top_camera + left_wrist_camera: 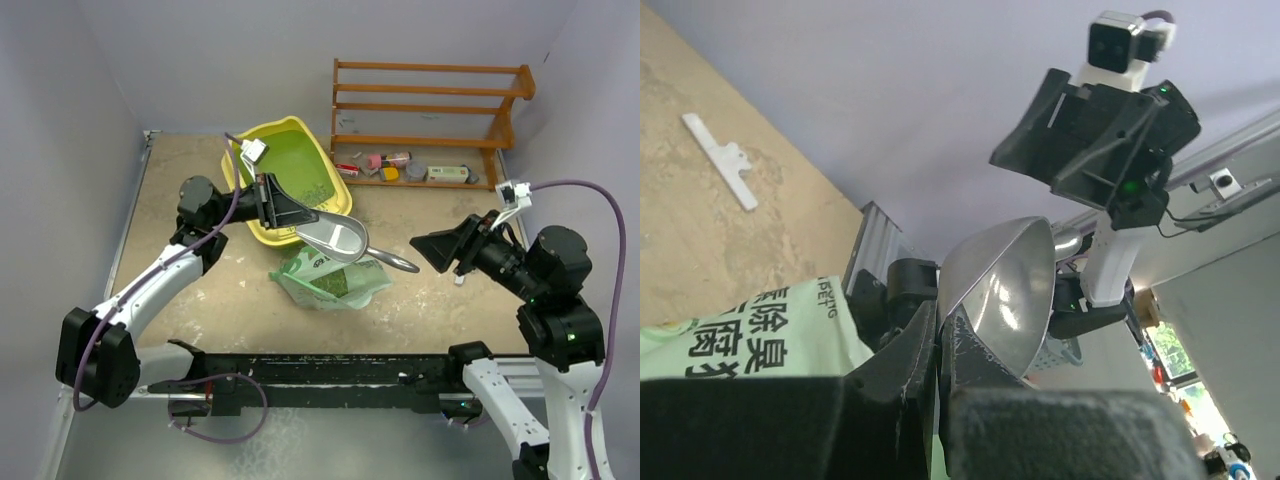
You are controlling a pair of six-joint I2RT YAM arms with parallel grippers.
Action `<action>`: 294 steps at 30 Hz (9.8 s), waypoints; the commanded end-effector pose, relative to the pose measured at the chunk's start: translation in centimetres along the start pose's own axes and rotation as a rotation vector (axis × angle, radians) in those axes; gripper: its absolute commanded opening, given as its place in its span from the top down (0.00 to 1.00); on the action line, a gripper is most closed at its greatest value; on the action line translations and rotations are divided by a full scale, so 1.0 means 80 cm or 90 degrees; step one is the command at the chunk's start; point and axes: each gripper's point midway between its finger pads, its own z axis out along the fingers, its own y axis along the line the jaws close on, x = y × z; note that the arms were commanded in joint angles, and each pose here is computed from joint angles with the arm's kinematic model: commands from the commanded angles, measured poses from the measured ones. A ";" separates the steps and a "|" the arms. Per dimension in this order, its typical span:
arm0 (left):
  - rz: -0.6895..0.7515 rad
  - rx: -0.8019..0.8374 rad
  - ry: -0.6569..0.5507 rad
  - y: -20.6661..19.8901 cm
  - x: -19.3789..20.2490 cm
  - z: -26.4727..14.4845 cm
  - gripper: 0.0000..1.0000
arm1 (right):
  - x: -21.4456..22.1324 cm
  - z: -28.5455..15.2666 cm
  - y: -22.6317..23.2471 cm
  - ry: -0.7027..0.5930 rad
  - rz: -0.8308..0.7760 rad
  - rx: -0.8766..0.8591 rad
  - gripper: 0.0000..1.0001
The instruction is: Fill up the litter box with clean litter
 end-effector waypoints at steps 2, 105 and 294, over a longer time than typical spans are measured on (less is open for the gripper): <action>0.094 0.082 -0.031 -0.079 -0.014 -0.010 1.00 | -0.018 0.010 0.019 -0.030 -0.008 -0.062 0.40; 0.035 -0.090 -0.303 -0.011 -0.003 0.069 1.00 | 0.028 0.041 -0.028 -0.036 0.105 -0.037 1.00; 0.656 -0.228 -0.154 0.014 0.043 -0.025 1.00 | 0.209 0.206 -0.112 0.371 -0.220 0.249 1.00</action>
